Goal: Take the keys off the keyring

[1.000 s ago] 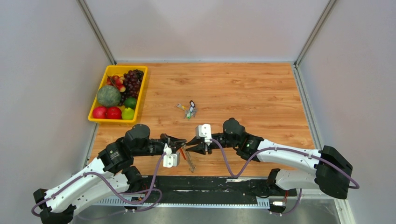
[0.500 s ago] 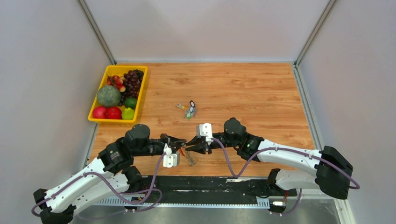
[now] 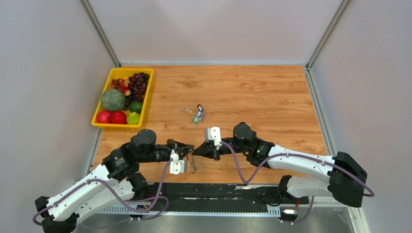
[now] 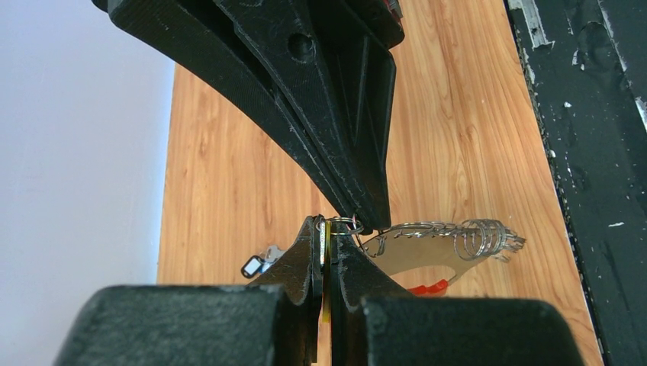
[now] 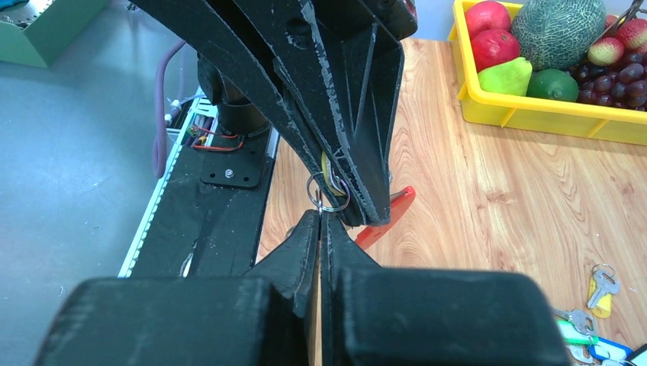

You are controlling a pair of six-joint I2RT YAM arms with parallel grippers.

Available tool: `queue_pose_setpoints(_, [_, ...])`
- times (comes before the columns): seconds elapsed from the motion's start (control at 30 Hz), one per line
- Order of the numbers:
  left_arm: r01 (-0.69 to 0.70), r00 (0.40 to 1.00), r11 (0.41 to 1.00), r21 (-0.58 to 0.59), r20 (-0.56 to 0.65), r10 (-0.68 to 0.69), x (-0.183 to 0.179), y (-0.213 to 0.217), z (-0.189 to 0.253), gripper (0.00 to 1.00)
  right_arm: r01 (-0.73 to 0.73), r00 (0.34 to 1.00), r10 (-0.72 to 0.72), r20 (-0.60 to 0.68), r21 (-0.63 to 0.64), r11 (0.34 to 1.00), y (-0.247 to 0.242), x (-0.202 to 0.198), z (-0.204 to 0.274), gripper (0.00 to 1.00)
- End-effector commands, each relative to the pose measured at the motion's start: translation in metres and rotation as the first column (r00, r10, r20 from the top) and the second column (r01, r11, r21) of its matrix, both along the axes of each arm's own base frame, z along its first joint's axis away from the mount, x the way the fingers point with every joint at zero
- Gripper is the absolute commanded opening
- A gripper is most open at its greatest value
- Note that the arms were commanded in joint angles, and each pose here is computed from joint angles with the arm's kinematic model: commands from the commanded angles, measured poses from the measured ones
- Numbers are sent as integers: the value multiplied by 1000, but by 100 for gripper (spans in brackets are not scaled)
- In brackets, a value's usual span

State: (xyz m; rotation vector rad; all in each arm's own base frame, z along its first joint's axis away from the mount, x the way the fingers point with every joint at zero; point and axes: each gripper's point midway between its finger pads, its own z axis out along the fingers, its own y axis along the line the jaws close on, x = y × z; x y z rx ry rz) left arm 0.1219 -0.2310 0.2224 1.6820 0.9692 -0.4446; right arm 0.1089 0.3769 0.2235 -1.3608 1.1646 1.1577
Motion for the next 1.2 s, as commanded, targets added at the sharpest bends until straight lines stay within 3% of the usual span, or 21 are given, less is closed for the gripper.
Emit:
queue_pose_setpoints(0.0, [31, 999, 998, -62, 25, -30, -4, -6, 17, 0, -1, 999, -2, 34, 94, 996, 3, 0, 32, 0])
queue_pose_setpoints(0.27, [12, 1000, 996, -88, 24, -10, -3, -4, 25, 0, 7, 1000, -7, -5, 92, 996, 4, 0, 16, 0])
queue_pose_setpoints(0.7, [-21, 998, 992, -128, 57, 29, 0, 2, 35, 0, 78, 994, -59, -92, 222, 972, -8, -1, 17, 0])
queue_pose_setpoints(0.87, [-6, 999, 993, -118, 51, 12, -2, 0, 31, 0, 60, 992, -40, -120, 166, 984, -2, -2, 11, 33])
queue_pose_setpoints(1.17, [24, 999, 994, -104, 46, -19, -5, -3, 26, 0, 94, 996, -94, -4, 159, 983, -9, 7, 33, 37])
